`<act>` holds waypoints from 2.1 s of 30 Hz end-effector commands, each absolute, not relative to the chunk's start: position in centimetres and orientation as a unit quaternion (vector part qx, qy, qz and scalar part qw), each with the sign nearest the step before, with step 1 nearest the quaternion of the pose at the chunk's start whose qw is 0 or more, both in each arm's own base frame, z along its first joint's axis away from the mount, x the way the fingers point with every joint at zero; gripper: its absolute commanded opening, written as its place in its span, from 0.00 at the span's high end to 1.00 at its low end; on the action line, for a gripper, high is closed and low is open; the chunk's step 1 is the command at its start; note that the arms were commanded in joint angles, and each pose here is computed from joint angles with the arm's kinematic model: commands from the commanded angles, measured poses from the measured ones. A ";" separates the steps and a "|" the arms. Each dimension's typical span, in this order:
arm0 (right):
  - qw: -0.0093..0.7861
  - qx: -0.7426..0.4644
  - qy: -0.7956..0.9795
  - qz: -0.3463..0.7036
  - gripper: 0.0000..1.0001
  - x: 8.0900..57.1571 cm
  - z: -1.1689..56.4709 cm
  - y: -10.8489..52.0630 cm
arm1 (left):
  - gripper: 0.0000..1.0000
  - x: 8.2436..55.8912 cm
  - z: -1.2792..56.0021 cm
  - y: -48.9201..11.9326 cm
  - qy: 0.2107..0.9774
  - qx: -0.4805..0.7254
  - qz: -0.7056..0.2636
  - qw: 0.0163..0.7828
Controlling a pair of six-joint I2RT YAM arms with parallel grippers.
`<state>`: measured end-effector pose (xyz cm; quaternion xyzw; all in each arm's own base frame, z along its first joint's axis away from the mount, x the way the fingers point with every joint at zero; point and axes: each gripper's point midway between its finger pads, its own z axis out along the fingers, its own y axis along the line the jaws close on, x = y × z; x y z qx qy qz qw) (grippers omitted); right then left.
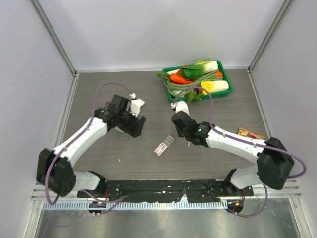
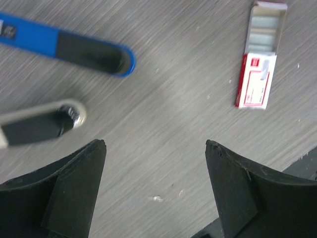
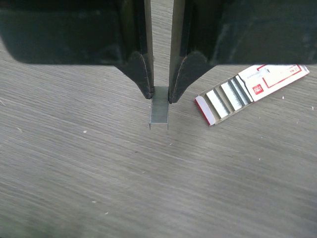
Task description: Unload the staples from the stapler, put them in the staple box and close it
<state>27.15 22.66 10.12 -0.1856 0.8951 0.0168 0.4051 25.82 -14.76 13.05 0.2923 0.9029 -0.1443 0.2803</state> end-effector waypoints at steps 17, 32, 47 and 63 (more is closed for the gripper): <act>0.439 -0.058 0.896 0.042 0.92 25.9 16.9 16.7 | 0.11 27.2 7.3 -32.9 0.888 0.339 -0.187 0.247; 0.437 -0.066 0.896 0.045 0.92 26.5 17.6 15.9 | 0.19 25.0 5.7 -33.1 0.889 0.371 -0.156 0.220; 0.440 -0.074 0.893 0.053 0.93 27.0 18.3 16.0 | 0.25 22.5 4.6 -32.6 0.892 0.399 -0.153 0.146; 0.444 -0.074 0.891 0.058 0.93 27.5 18.2 15.7 | 0.32 22.6 3.0 -32.3 0.897 0.405 -0.126 0.127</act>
